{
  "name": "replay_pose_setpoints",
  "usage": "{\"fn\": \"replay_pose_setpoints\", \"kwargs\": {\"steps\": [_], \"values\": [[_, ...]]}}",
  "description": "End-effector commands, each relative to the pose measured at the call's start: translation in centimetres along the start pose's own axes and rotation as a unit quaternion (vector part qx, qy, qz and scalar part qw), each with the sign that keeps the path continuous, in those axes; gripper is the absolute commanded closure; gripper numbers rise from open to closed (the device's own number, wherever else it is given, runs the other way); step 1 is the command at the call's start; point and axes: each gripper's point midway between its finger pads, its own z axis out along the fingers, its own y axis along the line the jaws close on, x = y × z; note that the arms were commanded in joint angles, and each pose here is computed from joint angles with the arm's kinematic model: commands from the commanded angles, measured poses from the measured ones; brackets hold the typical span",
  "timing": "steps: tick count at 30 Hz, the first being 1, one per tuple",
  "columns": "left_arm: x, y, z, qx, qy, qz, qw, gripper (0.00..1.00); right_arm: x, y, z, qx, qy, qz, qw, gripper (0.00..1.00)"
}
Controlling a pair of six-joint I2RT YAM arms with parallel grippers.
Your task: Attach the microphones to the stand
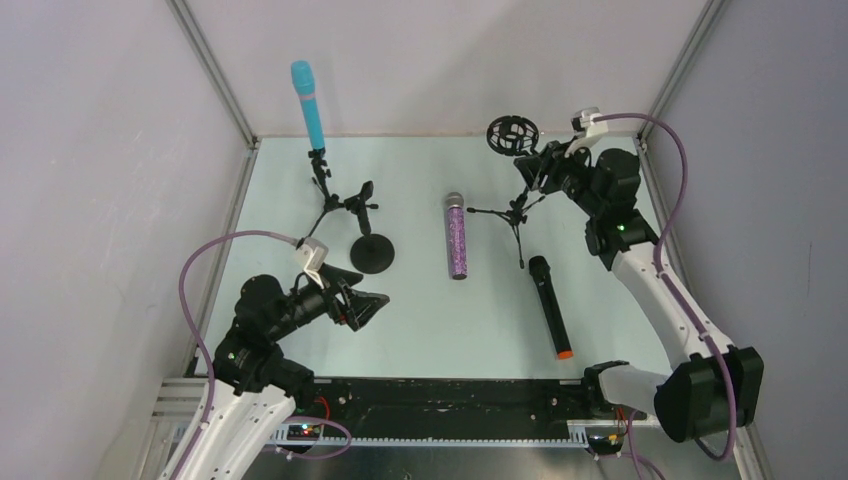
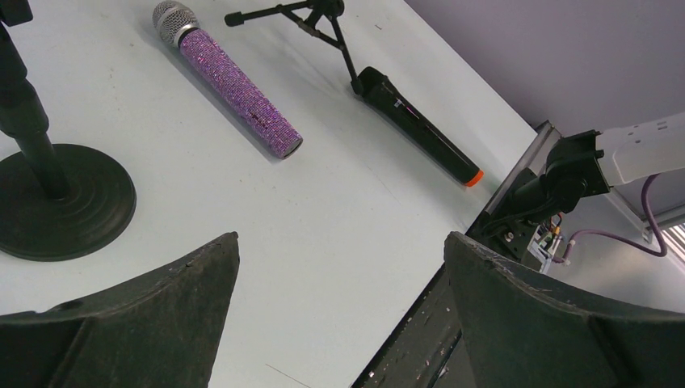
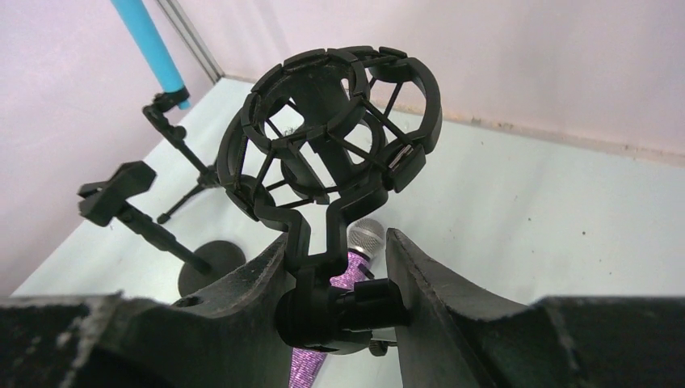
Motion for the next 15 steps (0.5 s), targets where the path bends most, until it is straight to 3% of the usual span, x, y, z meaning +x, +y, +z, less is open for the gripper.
{"fn": "replay_pose_setpoints", "kwargs": {"steps": [1, 15], "values": [[-0.2, -0.1, 0.0, 0.005, -0.006, 0.012, 1.0, 0.0, -8.4, 3.6, -2.2, -0.049, -0.114, -0.032, 0.992, 0.95], [-0.2, -0.1, -0.1, 0.003, -0.007, 0.012, 1.0, 0.0, -12.8, 10.9, -7.7, -0.153, -0.129, -0.031, 0.979, 0.96]]}}
